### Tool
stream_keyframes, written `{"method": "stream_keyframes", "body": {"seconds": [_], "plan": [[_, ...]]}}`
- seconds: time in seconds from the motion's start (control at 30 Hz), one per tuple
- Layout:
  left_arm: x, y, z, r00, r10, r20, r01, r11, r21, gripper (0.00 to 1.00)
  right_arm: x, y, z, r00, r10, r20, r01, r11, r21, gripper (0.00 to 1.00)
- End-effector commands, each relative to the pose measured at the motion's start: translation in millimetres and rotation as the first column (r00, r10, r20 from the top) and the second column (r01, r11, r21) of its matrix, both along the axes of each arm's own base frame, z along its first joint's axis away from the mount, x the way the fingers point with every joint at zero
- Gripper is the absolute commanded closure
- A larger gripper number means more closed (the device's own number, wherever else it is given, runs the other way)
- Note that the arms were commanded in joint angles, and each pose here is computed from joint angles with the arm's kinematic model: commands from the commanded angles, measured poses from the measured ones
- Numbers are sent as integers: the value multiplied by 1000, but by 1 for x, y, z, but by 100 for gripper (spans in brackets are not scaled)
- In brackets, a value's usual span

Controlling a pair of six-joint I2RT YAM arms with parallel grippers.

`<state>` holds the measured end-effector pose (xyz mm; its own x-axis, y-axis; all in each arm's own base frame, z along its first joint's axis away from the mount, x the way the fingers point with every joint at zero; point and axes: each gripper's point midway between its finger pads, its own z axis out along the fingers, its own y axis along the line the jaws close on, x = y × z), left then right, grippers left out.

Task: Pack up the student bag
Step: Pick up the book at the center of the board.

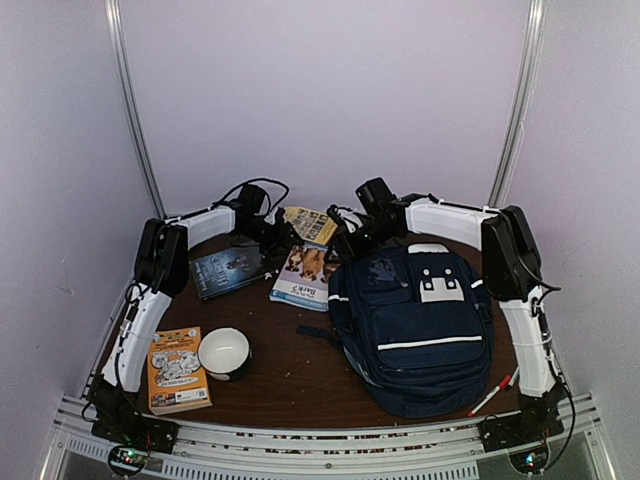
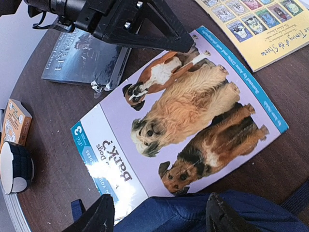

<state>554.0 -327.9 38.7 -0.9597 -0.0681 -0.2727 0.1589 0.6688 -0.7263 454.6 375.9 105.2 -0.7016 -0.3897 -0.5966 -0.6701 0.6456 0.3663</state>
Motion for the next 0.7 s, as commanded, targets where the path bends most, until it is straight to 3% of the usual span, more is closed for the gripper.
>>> {"method": "stream_keyframes", "body": {"seconds": [0.0,0.17,0.43,0.5,0.57,0.67], "plan": [[-16,-15,15,999,-13,-44,7,991,-132,53,-2,0,-31,998,-15,-69,12,999,-41,34],[-15,-7,44,999,39,0,-38,988,-152,77,-2,0,-32,997,-18,-77,15,999,-34,34],[-17,-19,76,999,28,19,-22,967,-252,86,-3,-2,-33,997,-22,-80,19,999,-32,34],[-20,-23,79,1000,11,24,-4,966,-259,100,-4,-3,-34,996,-22,-82,20,999,-32,34],[-24,-28,79,1000,-9,26,15,967,-256,100,-5,-3,-34,996,-21,-83,19,999,-29,34],[-32,-37,77,999,-48,16,51,967,-249,81,-5,-3,-34,996,-23,-83,20,999,-27,34]]}}
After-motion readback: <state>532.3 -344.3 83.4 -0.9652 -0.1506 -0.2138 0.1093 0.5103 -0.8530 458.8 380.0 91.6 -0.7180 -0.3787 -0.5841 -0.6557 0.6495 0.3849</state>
